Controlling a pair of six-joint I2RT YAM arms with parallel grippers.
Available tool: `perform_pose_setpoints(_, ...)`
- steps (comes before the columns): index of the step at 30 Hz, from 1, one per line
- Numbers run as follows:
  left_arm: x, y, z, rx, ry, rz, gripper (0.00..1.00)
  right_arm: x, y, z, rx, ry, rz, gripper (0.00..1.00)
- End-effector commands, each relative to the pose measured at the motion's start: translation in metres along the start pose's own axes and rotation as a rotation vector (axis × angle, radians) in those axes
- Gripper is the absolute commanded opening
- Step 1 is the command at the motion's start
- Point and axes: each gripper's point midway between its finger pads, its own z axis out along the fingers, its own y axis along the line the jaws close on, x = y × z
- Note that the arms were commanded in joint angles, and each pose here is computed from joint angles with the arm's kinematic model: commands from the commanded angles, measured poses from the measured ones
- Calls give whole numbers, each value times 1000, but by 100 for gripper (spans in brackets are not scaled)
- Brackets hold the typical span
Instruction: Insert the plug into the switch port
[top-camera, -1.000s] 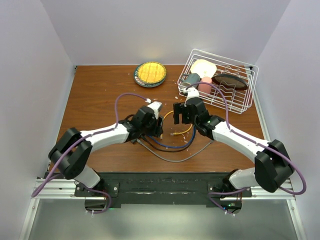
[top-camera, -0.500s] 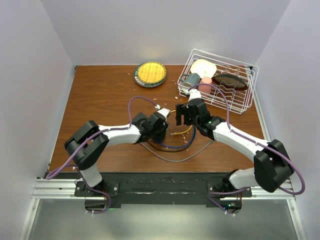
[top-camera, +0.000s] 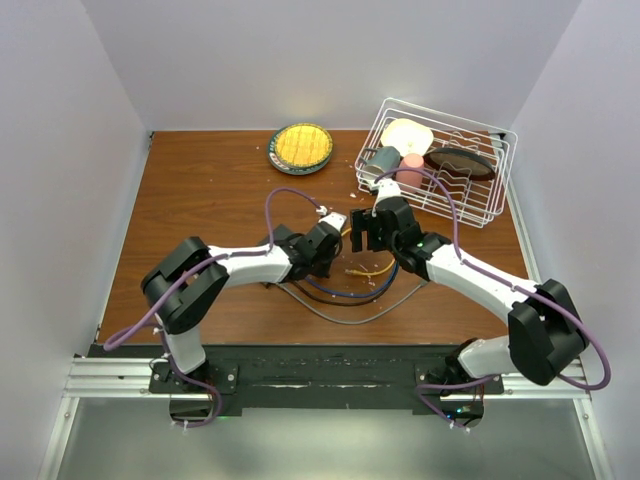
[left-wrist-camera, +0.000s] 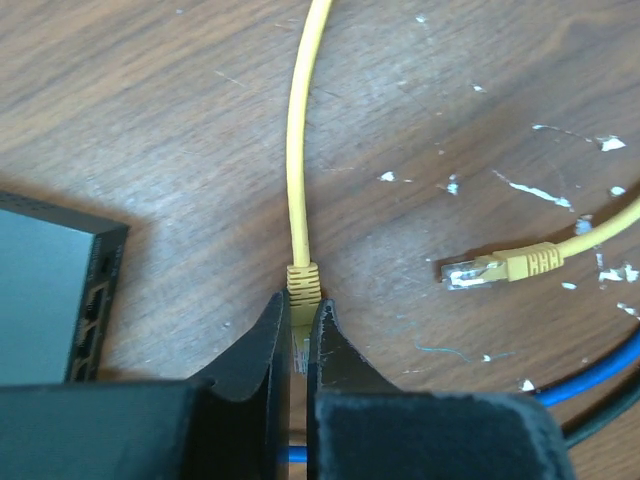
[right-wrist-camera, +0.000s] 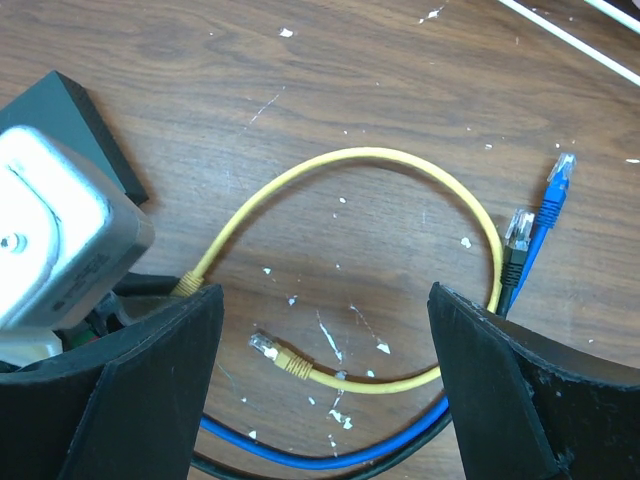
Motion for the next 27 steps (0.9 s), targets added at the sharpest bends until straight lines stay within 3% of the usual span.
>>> perform_pose_setpoints(1,-34,15,-17,-3,-61,-30,0,-15,4,-11,-43,-58,-36,86)
perform_pose_setpoints(9,-92,11,-72,457,-127,-65,0,-45,27,-43,-207,-173,-162,90)
perform_pose_setpoints(12,-95,7,-90,579,-84,-34,0,-55,44,-66,-327,-247,-218,92)
perform_pose_setpoints(14,-91,-4,-104,697,-47,-24,0,-73,57,-94,-417,-350,-254,98)
perform_pose_setpoints(17,-95,-17,-124,855,-35,-51,0,-90,68,-116,-487,-418,-287,98)
perform_pose_setpoints(23,-108,-41,-167,1120,-50,-52,0,-78,96,-113,-646,-353,-362,99)
perform_pose_setpoints(27,-117,-41,-185,1199,-90,-68,0,-62,106,-110,-704,-299,-390,98)
